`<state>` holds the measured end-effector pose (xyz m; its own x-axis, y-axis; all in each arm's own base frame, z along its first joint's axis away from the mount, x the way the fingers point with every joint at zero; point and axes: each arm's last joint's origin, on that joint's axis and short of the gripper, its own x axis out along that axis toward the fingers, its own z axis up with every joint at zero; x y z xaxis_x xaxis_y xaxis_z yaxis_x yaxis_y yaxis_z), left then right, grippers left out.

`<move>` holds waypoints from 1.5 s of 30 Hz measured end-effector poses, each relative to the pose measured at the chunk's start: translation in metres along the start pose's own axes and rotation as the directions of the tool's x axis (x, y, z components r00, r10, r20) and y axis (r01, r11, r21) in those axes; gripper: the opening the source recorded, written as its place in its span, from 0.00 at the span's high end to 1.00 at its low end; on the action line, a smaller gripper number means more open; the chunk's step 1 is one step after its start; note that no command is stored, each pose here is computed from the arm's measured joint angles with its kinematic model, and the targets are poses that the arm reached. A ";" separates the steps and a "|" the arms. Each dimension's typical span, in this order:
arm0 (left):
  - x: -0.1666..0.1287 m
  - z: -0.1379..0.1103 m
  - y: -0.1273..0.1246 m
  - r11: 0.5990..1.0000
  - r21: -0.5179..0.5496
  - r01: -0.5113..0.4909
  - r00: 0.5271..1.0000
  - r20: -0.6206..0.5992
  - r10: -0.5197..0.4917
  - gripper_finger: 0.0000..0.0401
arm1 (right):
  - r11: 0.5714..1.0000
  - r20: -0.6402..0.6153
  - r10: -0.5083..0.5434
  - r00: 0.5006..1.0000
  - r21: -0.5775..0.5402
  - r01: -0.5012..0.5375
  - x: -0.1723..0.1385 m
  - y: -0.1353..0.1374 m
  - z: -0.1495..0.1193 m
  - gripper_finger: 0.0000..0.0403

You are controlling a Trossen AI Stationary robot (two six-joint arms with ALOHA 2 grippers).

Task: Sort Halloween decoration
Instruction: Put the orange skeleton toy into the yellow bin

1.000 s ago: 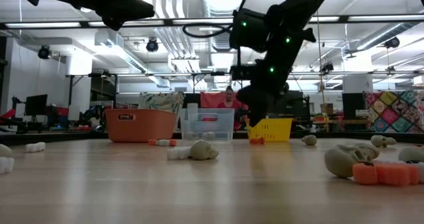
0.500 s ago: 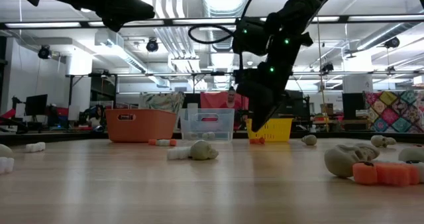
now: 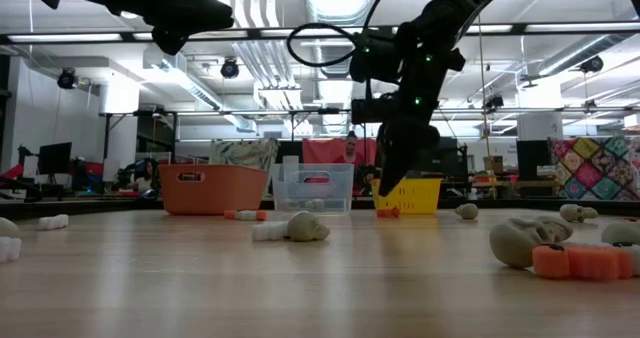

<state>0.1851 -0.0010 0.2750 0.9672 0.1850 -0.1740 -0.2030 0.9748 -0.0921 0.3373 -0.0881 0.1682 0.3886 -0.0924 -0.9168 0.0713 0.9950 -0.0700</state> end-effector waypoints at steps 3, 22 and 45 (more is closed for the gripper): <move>0.000 0.000 0.000 1.000 -0.003 0.000 1.000 0.001 0.000 0.80 | 0.996 -0.024 -0.091 0.996 -0.014 0.091 0.000 0.002 0.000 0.87; 0.001 0.000 0.000 1.000 0.009 -0.001 1.000 0.001 0.001 0.80 | 0.973 -0.086 -0.230 0.969 -0.012 0.229 0.012 0.011 -0.012 0.59; 0.001 0.001 0.000 1.000 0.022 0.000 1.000 0.010 0.000 0.80 | 0.976 -0.131 -0.213 0.968 0.021 0.218 0.036 0.003 -0.014 0.91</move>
<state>0.1859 -0.0009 0.2758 0.9688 0.1858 -0.1637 -0.1993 0.9774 -0.0701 0.3384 -0.0881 0.1297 0.2408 -0.2966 -0.9242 0.1738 0.9500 -0.2595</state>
